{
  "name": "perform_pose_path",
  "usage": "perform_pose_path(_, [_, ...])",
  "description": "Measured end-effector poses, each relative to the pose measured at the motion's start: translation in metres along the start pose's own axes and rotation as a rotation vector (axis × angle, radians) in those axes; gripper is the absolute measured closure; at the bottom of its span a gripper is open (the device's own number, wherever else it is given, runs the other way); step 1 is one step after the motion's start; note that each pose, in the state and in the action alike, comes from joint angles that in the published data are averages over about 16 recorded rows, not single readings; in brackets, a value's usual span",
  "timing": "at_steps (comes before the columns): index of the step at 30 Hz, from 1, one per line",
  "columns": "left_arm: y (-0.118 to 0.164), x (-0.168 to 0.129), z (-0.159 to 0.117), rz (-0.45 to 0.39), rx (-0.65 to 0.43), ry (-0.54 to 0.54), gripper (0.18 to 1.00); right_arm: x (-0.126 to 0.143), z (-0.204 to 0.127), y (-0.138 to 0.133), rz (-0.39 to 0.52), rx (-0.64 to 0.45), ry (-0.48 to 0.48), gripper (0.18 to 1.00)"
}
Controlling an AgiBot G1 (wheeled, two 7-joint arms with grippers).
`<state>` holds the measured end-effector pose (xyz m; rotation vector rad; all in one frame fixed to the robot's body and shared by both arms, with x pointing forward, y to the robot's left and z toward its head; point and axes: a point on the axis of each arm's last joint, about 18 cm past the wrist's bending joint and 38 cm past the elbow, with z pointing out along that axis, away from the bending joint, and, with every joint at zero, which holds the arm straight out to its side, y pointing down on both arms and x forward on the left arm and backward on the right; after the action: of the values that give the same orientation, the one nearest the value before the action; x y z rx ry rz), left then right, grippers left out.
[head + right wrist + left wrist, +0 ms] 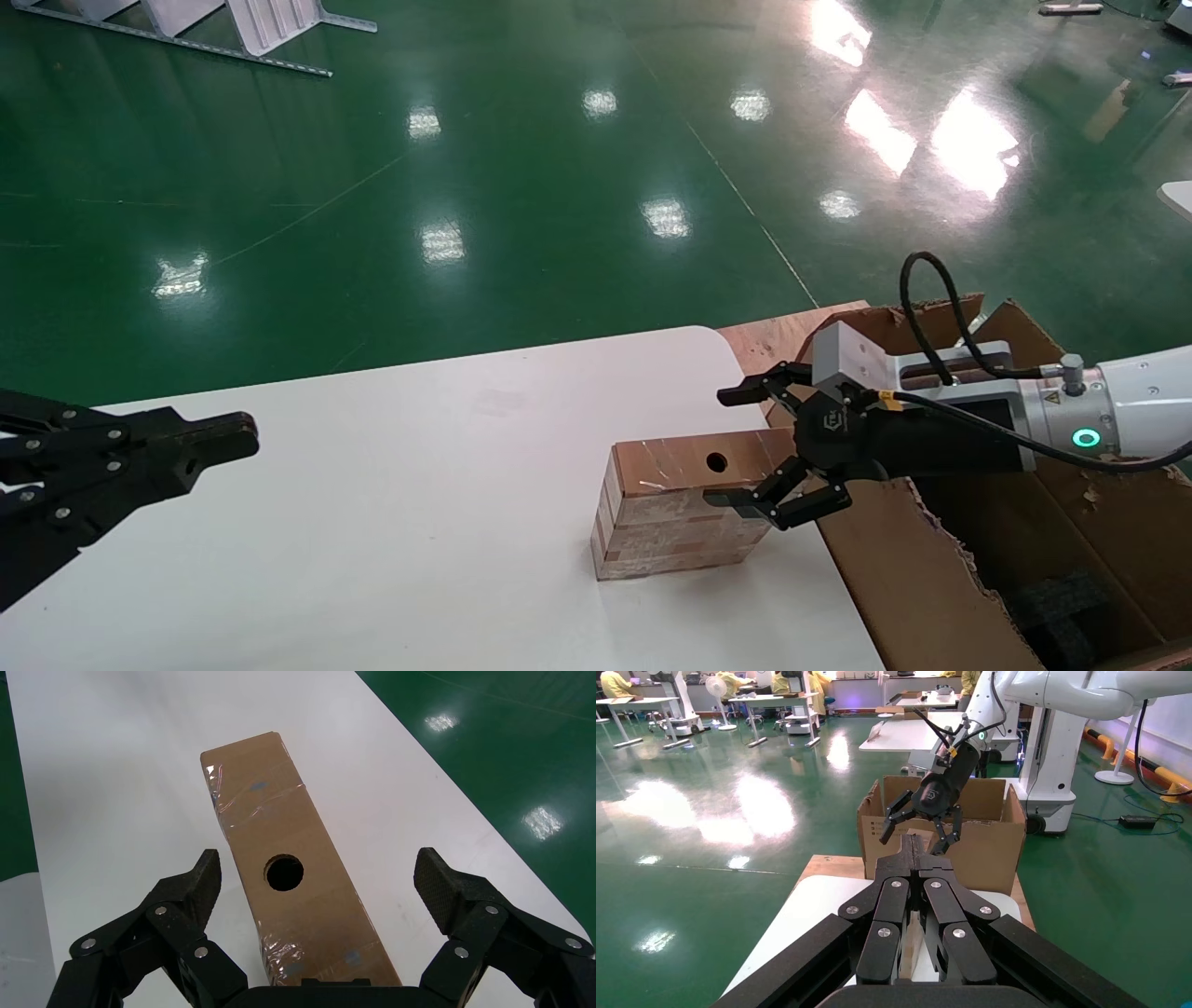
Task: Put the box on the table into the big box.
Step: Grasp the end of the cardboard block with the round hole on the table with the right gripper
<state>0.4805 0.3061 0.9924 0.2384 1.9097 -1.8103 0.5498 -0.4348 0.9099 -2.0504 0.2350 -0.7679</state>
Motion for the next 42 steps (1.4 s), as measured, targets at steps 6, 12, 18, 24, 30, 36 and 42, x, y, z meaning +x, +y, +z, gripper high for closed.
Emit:
perform_pose_path(6, [0.0000, 0.0000, 0.0000, 0.000, 0.000, 0.000, 0.992, 0.0005, 0.0022, 0.0018, 0.001, -0.008, -0.008, 0.178])
perform_pose_path(12, [0.0000, 0.0000, 0.0000, 0.000, 0.000, 0.000, 0.993, 0.0003, 0.0042, 0.0036, 0.001, -0.017, -0.017, 0.178])
perform_pose_path(18, [0.0000, 0.0000, 0.0000, 0.000, 0.000, 0.000, 0.993, 0.0001, 0.0054, 0.0041, 0.000, -0.025, -0.023, 0.178])
perform_pose_path(24, [0.0000, 0.0000, 0.0000, 0.000, 0.000, 0.000, 0.993, 0.0000, 0.0053, 0.0037, -0.001, -0.025, -0.027, 0.178])
perform_pose_path(30, [0.0001, 0.0000, -0.0001, 0.000, 0.000, 0.000, 0.990, -0.0001, 0.0048, 0.0031, -0.001, -0.022, -0.028, 0.178])
perform_pose_path(36, [0.0001, -0.0001, -0.0001, 0.000, 0.000, -0.001, 0.970, -0.0001, 0.0046, 0.0028, -0.001, -0.021, -0.028, 0.178])
perform_pose_path(42, [0.0001, -0.0001, -0.0001, 0.000, 0.000, -0.001, 0.923, -0.0001, 0.0047, 0.0030, -0.001, -0.022, -0.028, 0.178])
